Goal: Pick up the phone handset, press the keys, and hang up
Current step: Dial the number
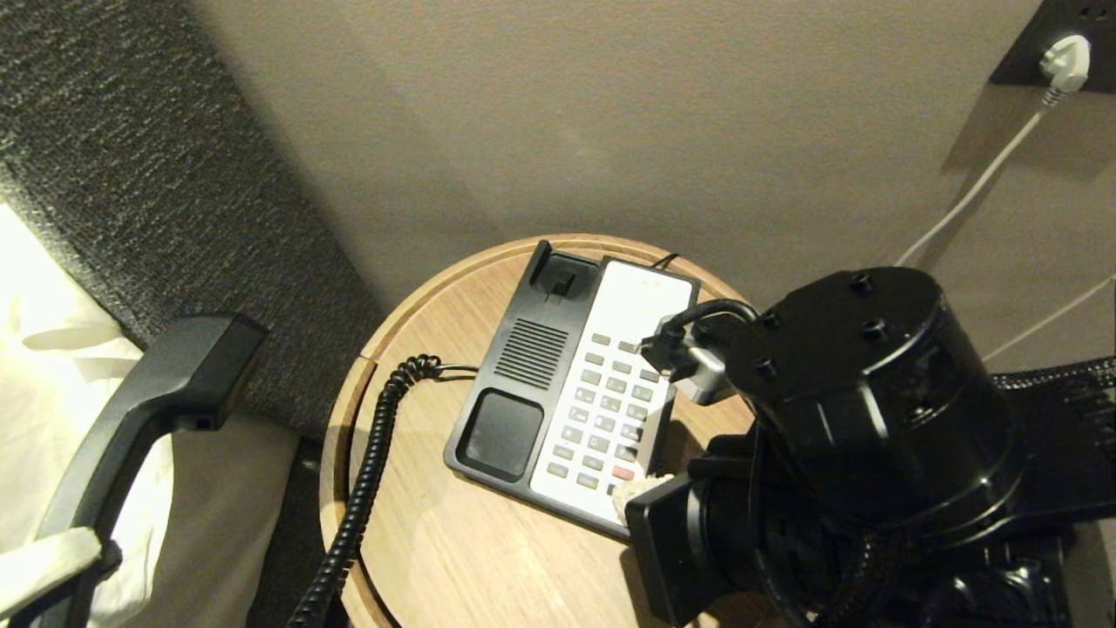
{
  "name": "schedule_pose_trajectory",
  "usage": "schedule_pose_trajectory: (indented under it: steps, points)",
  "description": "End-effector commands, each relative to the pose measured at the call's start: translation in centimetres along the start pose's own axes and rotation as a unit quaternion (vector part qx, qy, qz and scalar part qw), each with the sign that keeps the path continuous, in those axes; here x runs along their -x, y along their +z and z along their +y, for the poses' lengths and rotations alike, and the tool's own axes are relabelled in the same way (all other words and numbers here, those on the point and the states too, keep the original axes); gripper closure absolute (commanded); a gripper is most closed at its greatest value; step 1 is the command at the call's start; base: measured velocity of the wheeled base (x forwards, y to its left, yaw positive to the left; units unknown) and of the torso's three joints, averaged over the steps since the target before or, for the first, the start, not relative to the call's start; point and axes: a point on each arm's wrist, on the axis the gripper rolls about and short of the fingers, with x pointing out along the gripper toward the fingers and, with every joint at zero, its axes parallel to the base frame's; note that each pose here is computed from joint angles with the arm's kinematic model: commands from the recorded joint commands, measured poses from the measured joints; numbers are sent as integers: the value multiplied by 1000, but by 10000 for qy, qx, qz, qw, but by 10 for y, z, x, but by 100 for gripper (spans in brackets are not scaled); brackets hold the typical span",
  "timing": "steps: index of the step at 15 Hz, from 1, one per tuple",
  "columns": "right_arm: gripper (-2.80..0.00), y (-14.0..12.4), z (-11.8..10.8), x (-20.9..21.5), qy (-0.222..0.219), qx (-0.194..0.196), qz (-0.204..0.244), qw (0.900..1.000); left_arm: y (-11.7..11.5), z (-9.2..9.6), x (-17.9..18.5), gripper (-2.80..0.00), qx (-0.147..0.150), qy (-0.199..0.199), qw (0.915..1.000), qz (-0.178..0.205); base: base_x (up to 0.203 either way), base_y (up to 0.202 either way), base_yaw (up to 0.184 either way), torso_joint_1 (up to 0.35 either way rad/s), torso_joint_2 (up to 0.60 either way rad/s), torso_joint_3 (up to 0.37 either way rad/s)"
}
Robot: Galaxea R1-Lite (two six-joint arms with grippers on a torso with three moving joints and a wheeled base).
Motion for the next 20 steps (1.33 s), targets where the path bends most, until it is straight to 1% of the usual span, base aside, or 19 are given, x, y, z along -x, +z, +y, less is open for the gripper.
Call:
schedule_pose_trajectory:
  steps: [1, 6, 9, 13, 17, 20]
  points:
    - [0, -3, -4, -4, -95, -14, 77, 9999, 0, 0, 1, 0, 32, -8, 10000, -13, 0, 0, 0, 0, 0, 0]
    - [0, -5, -8, -5, -121, -40, 41, 9999, 0, 0, 1, 0, 32, -8, 10000, -13, 0, 0, 0, 0, 0, 0]
    - [0, -1, -7, 1, -63, -83, -62, 9999, -1, 1, 1, 0, 23, 4, 10000, -3, 0, 0, 0, 0, 0, 0]
    - [0, 13, -4, 11, 61, -166, -321, 9993, -1, 1, 0, 0, 21, 21, 10000, 11, 0, 0, 0, 0, 0, 0]
    - [0, 13, -4, 12, 67, -178, -335, 9993, -2, 2, 0, 0, 21, 27, 10000, 16, 0, 0, 0, 0, 0, 0]
    - [0, 12, -10, 26, 60, -249, -403, 9989, -1, 0, -4, 0, -52, 63, 9999, 68, 0, 0, 0, 0, 0, 0]
